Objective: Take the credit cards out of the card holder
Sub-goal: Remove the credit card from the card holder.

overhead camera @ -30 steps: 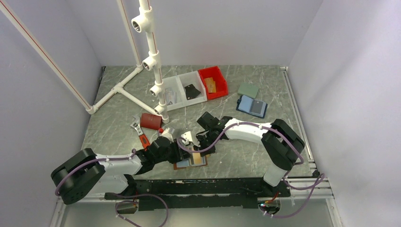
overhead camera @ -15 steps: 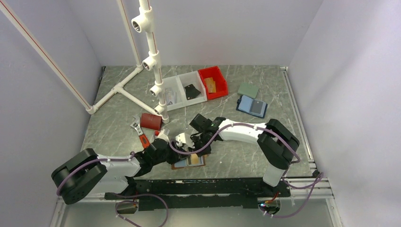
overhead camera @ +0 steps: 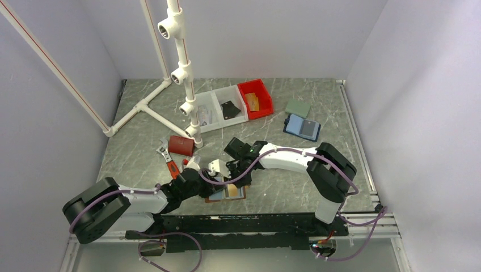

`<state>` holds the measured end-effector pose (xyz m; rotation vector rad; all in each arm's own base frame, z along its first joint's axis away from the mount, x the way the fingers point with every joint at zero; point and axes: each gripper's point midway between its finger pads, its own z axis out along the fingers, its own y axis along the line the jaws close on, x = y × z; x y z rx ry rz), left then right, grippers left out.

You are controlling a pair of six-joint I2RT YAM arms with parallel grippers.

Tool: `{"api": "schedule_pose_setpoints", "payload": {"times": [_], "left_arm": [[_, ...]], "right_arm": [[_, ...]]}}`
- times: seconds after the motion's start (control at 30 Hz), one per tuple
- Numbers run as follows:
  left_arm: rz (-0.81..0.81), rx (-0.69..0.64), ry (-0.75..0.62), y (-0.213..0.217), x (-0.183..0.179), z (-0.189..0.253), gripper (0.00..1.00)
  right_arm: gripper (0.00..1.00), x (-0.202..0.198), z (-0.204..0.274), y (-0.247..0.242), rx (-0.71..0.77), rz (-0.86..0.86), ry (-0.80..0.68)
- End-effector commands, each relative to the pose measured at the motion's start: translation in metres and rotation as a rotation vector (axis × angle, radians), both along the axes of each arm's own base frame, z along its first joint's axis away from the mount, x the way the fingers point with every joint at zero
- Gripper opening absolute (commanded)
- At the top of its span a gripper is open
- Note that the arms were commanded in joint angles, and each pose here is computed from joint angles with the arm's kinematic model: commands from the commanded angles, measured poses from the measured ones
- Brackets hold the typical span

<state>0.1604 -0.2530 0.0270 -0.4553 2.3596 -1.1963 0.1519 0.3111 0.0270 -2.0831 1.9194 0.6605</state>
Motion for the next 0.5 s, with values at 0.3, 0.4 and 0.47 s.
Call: {"api": "schedule_pose_setpoints", "payload": {"times": [0.3, 0.4, 0.47], "left_arm": [[-0.017, 0.003, -0.034, 0.002, -0.002, 0.002, 0.0], [-0.01, 0.013, -0.051, 0.008, -0.003, 0.002, 0.0], [-0.01, 0.017, -0.066, 0.012, -0.004, 0.003, 0.0]], "right_arm": [[0.04, 0.012, -0.021, 0.016, 0.0, 0.004, -0.062], [0.05, 0.02, -0.019, 0.012, -0.002, -0.014, -0.071], [0.06, 0.022, -0.021, 0.009, -0.009, -0.017, -0.071]]}}
